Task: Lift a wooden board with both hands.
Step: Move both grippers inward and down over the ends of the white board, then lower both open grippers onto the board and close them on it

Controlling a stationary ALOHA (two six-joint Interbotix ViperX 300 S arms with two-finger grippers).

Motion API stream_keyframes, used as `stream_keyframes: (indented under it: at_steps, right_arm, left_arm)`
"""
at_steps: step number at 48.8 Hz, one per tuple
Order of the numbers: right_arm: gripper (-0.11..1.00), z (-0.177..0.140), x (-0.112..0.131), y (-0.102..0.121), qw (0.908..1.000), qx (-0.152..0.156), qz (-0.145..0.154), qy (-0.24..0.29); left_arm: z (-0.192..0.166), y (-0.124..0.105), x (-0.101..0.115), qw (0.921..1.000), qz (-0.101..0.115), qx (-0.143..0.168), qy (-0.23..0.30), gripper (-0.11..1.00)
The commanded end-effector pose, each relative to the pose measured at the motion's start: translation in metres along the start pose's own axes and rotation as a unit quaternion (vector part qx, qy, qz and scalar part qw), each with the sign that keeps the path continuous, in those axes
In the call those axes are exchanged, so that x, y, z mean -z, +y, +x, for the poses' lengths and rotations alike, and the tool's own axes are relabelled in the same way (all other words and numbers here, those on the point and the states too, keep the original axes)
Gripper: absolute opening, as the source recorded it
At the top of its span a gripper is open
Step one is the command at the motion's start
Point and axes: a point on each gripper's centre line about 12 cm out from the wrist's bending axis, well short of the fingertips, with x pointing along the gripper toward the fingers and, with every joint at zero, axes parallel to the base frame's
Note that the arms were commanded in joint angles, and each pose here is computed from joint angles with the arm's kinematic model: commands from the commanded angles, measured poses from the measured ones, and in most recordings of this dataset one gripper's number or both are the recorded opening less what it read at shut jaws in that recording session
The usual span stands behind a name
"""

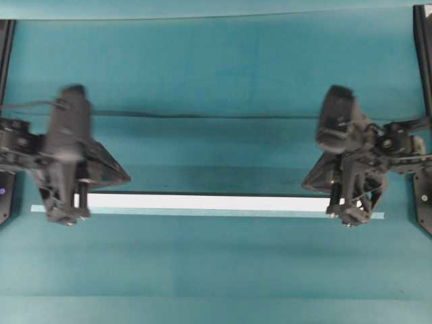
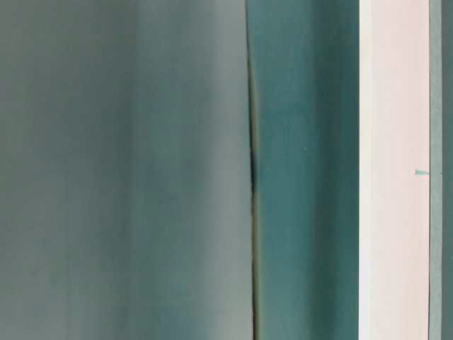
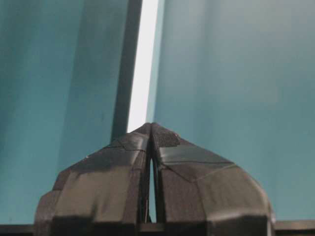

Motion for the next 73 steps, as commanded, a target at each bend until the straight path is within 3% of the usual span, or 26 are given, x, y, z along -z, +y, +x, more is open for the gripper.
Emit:
stream_keyframes:
  at_steps: [1,10,21,27,31,35,44,49,73]
  right_arm:
    - [0.02,0.004,-0.008,0.000,0.9997,0.013,-0.005,0.020]
    - [0.02,0.012,-0.024,0.003,0.9990,0.025,-0.022,0.031]
    - [0.02,0.020,-0.026,0.005,0.9948,0.035,-0.066,0.069]
    - [0.04,0.020,-0.026,0.009,0.9923,0.029,-0.095,0.073]
    - [0.12,0.021,-0.026,0.009,0.9910,0.028,-0.108,0.074]
    - [0.29,0.023,-0.025,0.007,0.9902,0.029,-0.113,0.077]
    - [0.83,0.032,-0.021,0.005,0.9878,0.035,-0.125,0.086]
    - [0.95,0.037,-0.021,0.006,0.9861,0.038,-0.136,0.087]
    - [0.95,0.066,-0.006,0.004,0.9831,0.040,-0.147,0.101]
  left_arm:
    - [0.002,-0.001,-0.012,1.0000,0.005,-0.004,0.006,0.00]
    - [0.012,0.002,-0.014,0.9997,0.001,-0.011,0.024,0.00]
    - [0.021,0.004,-0.006,0.9987,0.002,-0.016,0.048,0.01]
    - [0.024,0.005,-0.002,0.9982,0.021,-0.015,0.054,0.05]
    - [0.024,0.005,-0.002,0.9977,0.037,-0.015,0.055,0.11]
    - [0.025,0.006,0.000,0.9972,0.045,-0.015,0.058,0.28]
    - [0.035,0.007,0.006,0.9963,0.034,-0.018,0.077,0.82]
    - [0.043,0.007,0.009,0.9952,0.034,-0.019,0.090,0.99]
    - [0.083,0.001,0.034,0.9900,0.042,-0.016,0.134,0.98]
